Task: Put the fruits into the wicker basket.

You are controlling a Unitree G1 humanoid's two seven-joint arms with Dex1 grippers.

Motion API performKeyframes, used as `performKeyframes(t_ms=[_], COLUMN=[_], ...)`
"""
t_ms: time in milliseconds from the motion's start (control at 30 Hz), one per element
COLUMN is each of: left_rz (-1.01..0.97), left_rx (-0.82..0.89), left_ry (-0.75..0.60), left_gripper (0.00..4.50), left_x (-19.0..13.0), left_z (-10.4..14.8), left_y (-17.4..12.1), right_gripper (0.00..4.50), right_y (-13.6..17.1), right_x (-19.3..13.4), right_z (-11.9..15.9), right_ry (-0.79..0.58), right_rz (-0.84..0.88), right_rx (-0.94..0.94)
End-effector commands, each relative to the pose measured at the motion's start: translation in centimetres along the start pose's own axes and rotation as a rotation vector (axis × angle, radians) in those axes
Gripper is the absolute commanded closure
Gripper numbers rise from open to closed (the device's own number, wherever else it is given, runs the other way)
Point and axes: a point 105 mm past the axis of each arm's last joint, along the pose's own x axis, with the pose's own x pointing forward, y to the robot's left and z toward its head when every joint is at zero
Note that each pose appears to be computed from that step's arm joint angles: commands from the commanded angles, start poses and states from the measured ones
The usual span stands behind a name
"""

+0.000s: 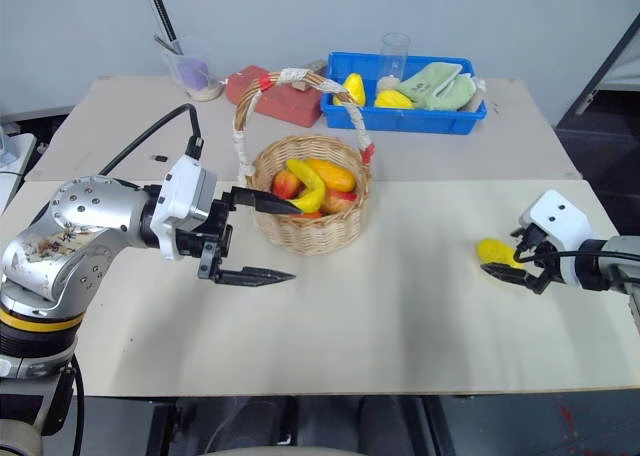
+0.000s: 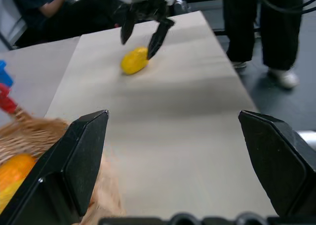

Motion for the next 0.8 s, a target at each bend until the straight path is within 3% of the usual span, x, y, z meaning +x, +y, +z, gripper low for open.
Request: performKeyframes(t_ms=[33, 167, 467, 667, 800], left_rz=[0.002, 0.007, -0.034, -0.048, 0.056], left_rx=[0.035, 0.032, 0.027, 0.003, -0.030], left_ry=[-0.018, -0.030, -0.113, -0.160, -0.145], left_gripper=[0.03, 0.03, 0.00, 0.00, 0.00], left_x=[0.1, 0.3, -0.3, -0.9, -2.8], left_z=[0.9, 0.9, 1.4, 1.4, 0.6], left_y=[-0.4, -0.6, -1.4, -1.8, -1.3], right_gripper=[0.00, 0.00, 2.78, 2.87, 2.87], right_y=[-1.3, -1.6, -1.7, -1.2, 3.1], right_x=[0.6, 2.0, 2.8, 1.7, -1.0], right_z=[-0.8, -1.6, -2.1, 0.3, 7.0], right_ry=[0.039, 0.058, 0.060, -0.024, -0.216], right_rz=[-0.022, 0.012, 0.032, 0.067, 0.242], right_rx=[-0.026, 0.020, 0.072, 0.032, -0.046])
